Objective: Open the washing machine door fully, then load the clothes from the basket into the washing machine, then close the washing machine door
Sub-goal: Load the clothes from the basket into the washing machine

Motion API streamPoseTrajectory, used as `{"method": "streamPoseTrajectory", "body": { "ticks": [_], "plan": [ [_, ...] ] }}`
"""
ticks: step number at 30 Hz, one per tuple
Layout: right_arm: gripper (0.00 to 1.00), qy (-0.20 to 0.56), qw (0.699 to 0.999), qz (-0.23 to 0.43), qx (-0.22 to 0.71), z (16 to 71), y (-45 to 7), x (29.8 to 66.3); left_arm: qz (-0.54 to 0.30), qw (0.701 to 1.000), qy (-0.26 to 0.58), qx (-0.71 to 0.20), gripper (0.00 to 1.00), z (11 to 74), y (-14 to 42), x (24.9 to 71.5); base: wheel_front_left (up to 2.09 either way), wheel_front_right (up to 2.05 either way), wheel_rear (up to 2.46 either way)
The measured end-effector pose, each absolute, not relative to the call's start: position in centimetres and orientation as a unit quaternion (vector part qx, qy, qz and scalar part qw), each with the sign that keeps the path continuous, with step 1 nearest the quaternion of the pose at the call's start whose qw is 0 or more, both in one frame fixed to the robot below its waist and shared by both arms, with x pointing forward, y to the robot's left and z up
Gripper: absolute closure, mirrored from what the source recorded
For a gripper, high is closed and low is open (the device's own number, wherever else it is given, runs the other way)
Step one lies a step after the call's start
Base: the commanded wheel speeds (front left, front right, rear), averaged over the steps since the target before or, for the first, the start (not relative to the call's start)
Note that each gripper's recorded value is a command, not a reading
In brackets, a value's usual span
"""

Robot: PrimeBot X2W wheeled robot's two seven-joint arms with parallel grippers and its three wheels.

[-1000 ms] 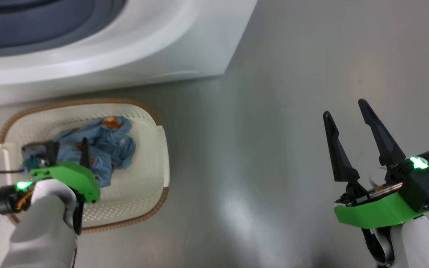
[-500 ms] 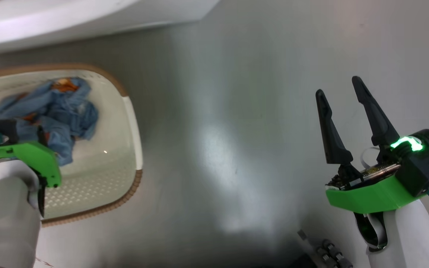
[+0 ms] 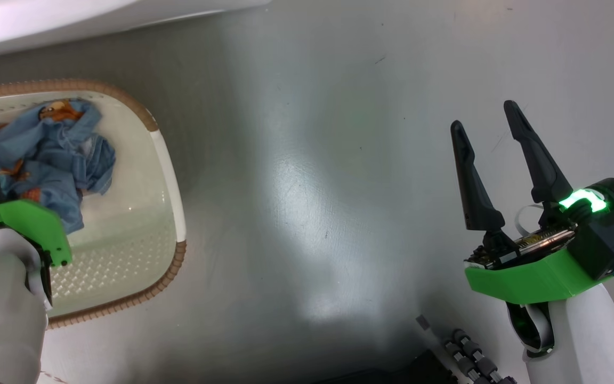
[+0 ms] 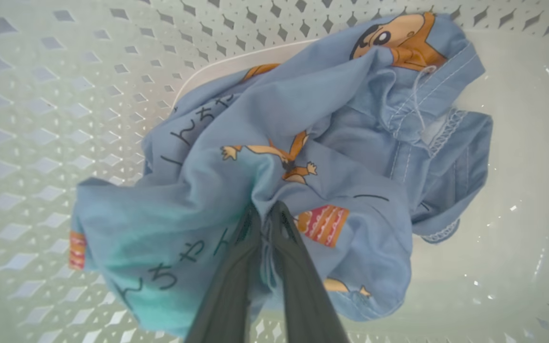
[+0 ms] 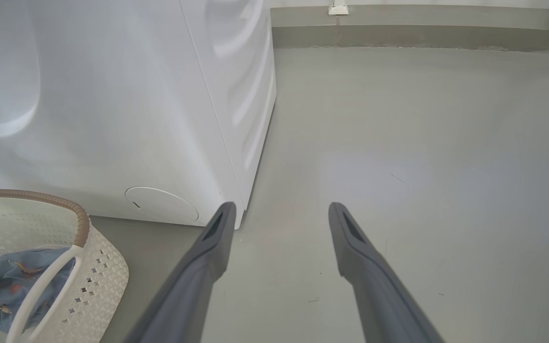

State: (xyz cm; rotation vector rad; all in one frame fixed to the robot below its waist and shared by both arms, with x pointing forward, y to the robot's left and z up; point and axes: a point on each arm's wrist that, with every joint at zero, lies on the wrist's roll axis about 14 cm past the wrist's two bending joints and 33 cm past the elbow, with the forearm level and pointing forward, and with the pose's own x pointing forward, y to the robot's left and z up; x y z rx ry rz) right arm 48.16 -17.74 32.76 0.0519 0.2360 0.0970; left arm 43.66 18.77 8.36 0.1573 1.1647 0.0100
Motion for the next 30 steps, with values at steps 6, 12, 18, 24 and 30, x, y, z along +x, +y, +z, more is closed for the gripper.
{"method": "streamPoseTrajectory", "body": {
  "ticks": [6,12,18,24,30],
  "plan": [
    [0.00,0.112,0.992,0.049,0.027,33.2,-17.6,48.3,0.017,0.838,0.541,0.065,1.00,8.9,19.1,44.0,0.00,0.00,0.00],
    [0.00,0.102,0.993,0.050,0.028,34.0,-17.5,48.5,0.034,0.860,0.507,0.046,1.00,10.2,19.5,45.2,0.00,0.00,0.00],
    [0.00,0.089,0.994,0.051,0.029,34.9,-17.5,48.7,0.040,0.880,0.472,0.033,1.00,11.6,19.8,46.1,0.00,0.00,0.00],
    [0.00,0.074,0.995,0.053,0.029,35.9,-17.4,49.1,0.041,0.915,0.401,0.001,1.00,15.1,18.8,47.8,0.00,0.00,0.00],
    [0.00,0.063,0.996,0.056,0.021,37.2,-17.6,48.9,0.039,0.937,0.347,-0.021,1.00,18.8,17.8,47.5,0.00,0.00,0.00]
  ]
}}
